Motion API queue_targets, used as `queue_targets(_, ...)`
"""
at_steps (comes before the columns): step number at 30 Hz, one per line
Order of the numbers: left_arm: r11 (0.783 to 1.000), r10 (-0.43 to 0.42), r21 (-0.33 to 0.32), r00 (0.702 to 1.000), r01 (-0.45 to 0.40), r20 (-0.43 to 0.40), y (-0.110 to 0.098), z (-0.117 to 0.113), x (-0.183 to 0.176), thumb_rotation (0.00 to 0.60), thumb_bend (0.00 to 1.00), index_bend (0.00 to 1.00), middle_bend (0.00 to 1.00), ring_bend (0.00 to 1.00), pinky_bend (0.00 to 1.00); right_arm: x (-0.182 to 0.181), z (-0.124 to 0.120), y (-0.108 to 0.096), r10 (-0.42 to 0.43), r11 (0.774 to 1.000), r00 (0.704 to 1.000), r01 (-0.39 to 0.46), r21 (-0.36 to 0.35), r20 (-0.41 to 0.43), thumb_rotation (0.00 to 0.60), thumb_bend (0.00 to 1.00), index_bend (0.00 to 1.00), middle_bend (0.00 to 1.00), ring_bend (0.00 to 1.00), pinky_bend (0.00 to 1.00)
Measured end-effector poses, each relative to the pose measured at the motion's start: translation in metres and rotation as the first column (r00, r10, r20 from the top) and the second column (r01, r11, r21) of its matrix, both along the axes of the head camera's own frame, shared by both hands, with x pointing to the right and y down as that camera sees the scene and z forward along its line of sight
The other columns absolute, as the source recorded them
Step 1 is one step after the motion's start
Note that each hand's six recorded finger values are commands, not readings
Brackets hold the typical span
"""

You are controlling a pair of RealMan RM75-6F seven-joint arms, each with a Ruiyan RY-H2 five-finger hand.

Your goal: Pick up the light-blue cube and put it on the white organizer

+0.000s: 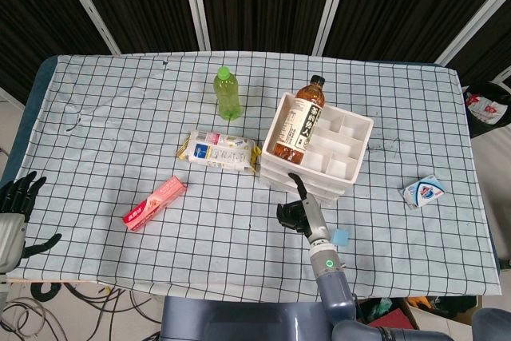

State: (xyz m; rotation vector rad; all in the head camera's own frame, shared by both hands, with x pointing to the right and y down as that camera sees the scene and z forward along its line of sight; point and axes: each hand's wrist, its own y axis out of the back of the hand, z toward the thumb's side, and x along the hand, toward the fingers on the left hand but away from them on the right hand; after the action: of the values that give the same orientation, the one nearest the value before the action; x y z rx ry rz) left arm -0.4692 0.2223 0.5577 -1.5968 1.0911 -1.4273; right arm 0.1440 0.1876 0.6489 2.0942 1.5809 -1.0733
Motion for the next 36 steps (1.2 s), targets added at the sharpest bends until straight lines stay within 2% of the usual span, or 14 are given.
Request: queue_targets(36,1.000,-0.001,-0.003,1.000,0.001,0.005,0.0010,-0.0001,0.0000,0.600,0.03,0.00,0.00,0.00,0.00,0.0001,0.0007,-0.0025,0.018,1.000,1.000,-0.018,-0.020,0.013,0.600,0.51,0.00,0.88,0.92,0.89)
